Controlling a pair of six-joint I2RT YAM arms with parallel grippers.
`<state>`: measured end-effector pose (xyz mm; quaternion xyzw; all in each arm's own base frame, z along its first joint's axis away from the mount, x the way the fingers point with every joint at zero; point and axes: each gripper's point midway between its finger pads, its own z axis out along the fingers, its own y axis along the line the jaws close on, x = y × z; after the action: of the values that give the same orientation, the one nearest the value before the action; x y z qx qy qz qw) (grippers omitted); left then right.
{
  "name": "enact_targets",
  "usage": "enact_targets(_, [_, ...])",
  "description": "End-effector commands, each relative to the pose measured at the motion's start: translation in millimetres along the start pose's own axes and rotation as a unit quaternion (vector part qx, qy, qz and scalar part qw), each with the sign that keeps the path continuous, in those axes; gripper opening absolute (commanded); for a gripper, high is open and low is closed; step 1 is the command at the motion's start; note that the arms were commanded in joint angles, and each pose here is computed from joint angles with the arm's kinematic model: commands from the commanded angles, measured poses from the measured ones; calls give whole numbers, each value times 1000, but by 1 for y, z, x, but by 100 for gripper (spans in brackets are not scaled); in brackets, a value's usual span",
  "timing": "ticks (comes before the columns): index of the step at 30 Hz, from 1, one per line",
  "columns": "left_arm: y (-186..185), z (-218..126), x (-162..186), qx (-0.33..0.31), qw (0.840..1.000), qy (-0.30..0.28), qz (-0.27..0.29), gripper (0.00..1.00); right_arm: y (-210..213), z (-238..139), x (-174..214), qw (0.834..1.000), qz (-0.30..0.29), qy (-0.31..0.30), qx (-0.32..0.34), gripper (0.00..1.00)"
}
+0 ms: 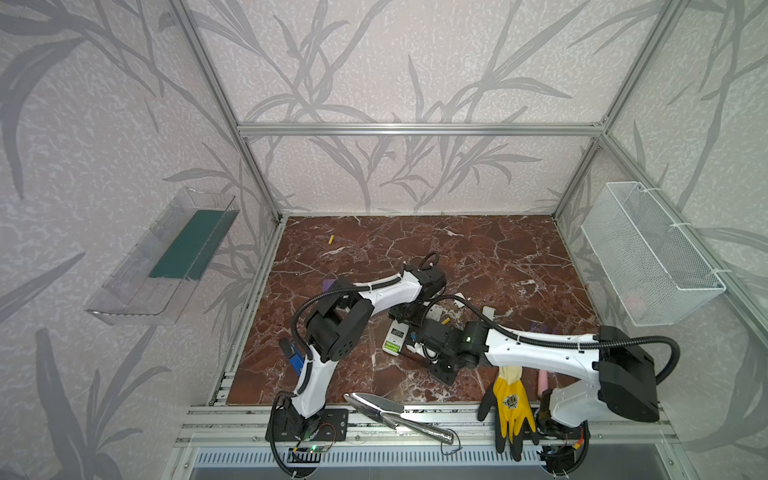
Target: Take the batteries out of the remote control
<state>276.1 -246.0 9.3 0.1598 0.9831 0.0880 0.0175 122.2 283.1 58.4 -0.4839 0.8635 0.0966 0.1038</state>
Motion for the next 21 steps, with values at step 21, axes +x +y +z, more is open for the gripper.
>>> enact_targets(21, [-38, 78, 43, 51, 994, 94, 0, 0, -6, 35, -32, 993, 12, -118, 6, 0])
